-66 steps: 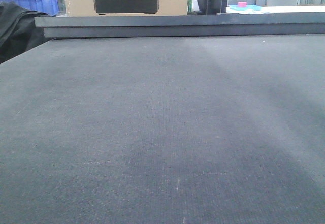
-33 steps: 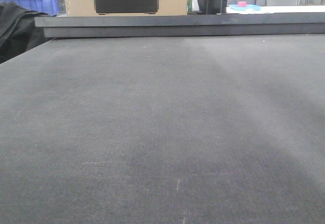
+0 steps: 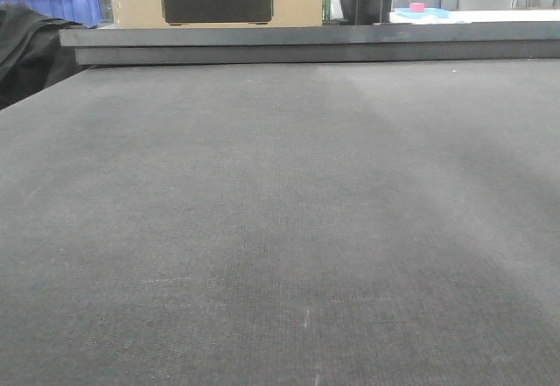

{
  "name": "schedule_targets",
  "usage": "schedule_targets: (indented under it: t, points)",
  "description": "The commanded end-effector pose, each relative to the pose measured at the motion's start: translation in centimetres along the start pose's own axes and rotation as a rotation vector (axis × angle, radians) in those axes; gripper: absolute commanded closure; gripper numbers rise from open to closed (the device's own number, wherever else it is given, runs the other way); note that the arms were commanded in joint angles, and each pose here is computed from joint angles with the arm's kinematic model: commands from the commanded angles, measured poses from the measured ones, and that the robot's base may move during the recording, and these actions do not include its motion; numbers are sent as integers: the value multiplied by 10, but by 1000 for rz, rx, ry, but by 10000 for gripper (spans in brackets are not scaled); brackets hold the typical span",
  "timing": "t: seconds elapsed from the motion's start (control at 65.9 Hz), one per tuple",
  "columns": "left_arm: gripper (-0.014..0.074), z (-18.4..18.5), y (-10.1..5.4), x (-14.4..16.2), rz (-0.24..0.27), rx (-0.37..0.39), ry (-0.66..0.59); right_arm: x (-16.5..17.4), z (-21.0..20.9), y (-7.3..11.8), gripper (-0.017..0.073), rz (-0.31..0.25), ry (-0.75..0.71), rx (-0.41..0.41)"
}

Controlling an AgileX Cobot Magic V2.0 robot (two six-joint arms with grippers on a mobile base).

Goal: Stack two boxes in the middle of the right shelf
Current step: 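Lift the clamped boxes up off the table with both grippers, then drive the base away from the table holding the boxes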

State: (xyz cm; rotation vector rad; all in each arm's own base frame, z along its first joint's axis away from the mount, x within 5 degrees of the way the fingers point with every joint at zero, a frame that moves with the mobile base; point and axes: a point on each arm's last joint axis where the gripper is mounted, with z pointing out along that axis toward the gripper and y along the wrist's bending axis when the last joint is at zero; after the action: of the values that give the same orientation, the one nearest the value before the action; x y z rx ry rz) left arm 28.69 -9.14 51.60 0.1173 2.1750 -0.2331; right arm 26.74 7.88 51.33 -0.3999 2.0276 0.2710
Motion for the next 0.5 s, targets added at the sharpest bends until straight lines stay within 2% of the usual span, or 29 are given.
schedule_targets:
  t: [0.0, 0.485]
  points:
    - [705, -6, 0, -2, -10, 5, -17, -11, -13, -2, 712, -30, -110, 41]
    - [705, -6, 0, -2, -10, 5, -17, -10, -6, -3, 712, -28, -97, 40]
